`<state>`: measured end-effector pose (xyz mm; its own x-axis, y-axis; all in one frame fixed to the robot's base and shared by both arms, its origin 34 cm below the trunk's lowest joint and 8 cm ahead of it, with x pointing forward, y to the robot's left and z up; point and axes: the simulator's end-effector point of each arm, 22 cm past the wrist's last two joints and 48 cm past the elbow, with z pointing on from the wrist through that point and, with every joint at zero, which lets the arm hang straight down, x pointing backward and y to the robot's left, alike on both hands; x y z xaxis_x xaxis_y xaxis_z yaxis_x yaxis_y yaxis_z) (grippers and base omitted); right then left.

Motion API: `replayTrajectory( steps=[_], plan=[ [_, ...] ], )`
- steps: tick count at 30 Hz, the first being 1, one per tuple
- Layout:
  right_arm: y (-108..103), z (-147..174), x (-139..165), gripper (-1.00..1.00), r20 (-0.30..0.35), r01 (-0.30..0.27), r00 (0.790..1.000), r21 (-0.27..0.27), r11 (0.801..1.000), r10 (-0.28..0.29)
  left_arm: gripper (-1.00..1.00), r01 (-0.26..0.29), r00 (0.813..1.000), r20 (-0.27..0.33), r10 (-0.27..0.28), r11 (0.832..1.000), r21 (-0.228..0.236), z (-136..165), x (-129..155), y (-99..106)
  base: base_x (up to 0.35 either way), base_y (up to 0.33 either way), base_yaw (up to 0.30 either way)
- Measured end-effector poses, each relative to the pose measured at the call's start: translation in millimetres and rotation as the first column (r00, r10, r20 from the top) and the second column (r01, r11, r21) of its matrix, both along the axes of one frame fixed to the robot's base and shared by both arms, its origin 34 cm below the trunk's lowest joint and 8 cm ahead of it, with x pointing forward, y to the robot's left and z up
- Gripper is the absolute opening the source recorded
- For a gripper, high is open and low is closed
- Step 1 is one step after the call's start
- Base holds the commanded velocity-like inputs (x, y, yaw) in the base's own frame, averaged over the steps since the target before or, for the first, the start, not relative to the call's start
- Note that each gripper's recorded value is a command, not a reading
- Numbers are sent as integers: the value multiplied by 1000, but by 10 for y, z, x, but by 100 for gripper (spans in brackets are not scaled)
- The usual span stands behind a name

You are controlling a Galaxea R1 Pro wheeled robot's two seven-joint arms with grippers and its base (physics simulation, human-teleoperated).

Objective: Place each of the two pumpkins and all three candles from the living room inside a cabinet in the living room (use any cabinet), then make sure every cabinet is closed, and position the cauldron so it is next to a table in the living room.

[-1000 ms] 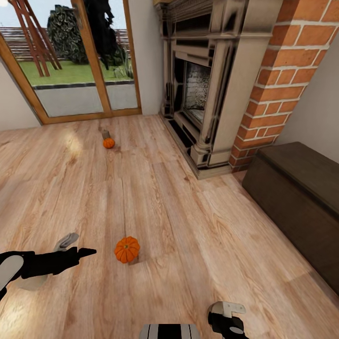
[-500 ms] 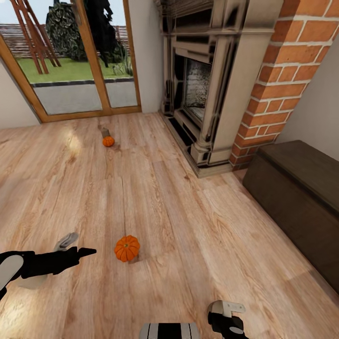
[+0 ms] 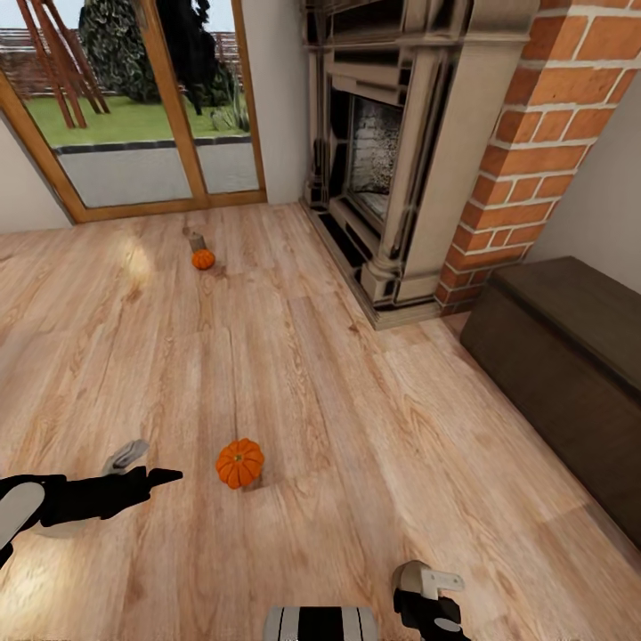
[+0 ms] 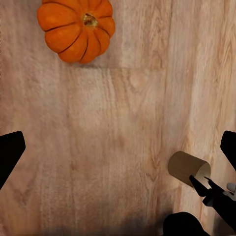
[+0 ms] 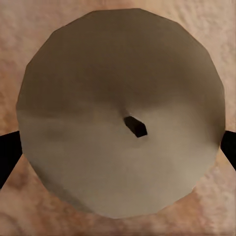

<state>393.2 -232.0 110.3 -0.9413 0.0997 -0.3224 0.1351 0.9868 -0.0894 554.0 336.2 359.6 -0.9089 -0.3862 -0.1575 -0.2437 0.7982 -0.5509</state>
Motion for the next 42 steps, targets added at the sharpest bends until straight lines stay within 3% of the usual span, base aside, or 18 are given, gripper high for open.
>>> replayTrajectory(
  steps=[20, 21, 33, 42],
  plan=[
    [-10, -7, -1, 100, 9, 3, 1000, -3, 1000, -2, 100, -1, 1000, -3, 1, 1000, 1, -17, -3, 7, 0, 0, 0],
    [-11, -7, 0, -100, 9, 2, 1000, -3, 1000, -2, 100, -1, 1000, -3, 1, 1000, 1, -16, -2, 7, 0, 0, 0],
    [-8, -6, 2, -100, 10, 1, 1000, -3, 1000, -1, 100, -1, 1000, -2, 1, 1000, 0, -14, -1, 4, 0, 0, 0],
    [-6, 120, 145, -100, 47, 0, 999, -2, 1000, 0, 100, -1, 999, 33, 1, 1000, 0, 167, 44, 6, 0, 0, 0]
  ],
)
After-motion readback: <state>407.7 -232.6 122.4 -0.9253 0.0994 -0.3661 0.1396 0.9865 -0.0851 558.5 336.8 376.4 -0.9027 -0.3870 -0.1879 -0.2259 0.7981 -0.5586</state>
